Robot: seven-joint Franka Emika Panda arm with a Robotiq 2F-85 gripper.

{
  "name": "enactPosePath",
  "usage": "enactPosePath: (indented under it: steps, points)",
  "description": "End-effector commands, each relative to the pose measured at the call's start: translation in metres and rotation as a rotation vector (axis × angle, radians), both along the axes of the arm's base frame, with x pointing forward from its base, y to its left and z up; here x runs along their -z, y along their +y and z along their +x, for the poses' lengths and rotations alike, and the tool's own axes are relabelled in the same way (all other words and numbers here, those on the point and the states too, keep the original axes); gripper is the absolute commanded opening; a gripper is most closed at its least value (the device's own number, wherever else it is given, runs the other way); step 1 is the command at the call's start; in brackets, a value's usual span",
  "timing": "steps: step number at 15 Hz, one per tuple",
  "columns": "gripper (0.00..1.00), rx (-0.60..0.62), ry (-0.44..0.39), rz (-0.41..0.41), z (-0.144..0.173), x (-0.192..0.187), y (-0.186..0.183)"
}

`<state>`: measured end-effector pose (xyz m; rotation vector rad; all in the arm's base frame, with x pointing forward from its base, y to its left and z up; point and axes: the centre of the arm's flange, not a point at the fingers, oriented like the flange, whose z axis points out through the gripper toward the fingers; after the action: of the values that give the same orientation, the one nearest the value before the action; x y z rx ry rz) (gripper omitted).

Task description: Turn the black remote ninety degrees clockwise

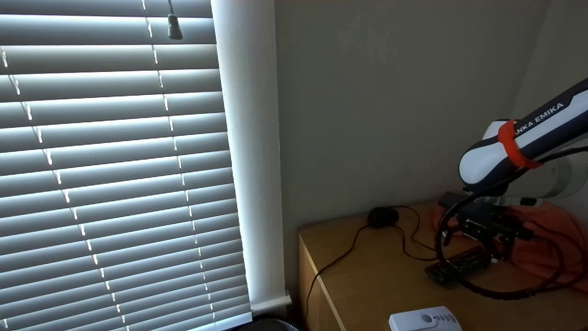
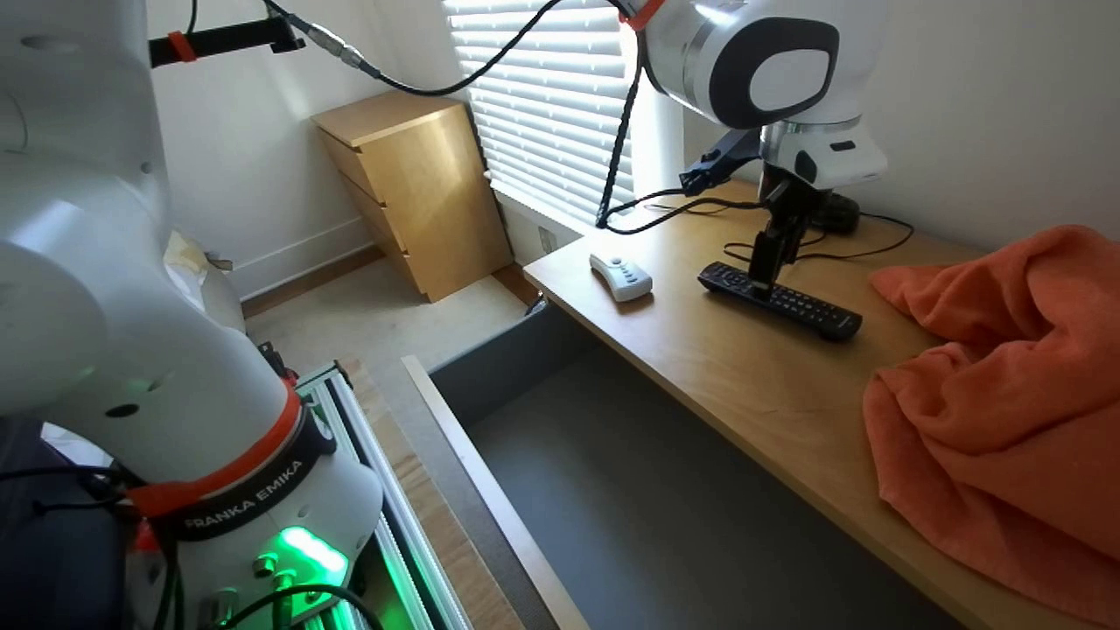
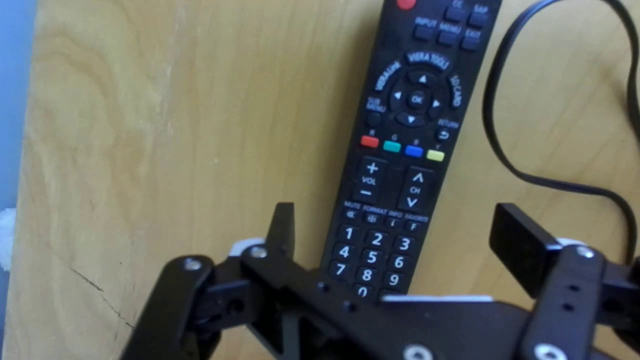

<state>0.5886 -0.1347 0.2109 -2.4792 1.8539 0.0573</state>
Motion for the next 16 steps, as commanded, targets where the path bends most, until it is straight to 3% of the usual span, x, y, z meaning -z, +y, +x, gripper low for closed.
enactPosePath:
  steps: [1,6,7,8,10,13,14,16]
  points:
    - [1.0,0.07,0.0,0.005,0.011,0.014,-0.002]
    - [0.98,0.137,-0.006,0.067,0.011,0.022,0.002]
    - [0.85,0.144,-0.002,0.075,0.01,0.023,0.002]
    - [0.84,0.152,0.0,0.074,0.009,0.024,0.002]
    - [0.68,0.165,-0.003,0.078,0.008,0.024,0.002]
    - [0.6,0.182,0.001,0.076,0.008,0.024,0.001]
    - [0.4,0.196,0.002,0.074,0.008,0.024,0.001]
    - [0.31,0.28,0.005,0.082,0.009,0.023,0.003]
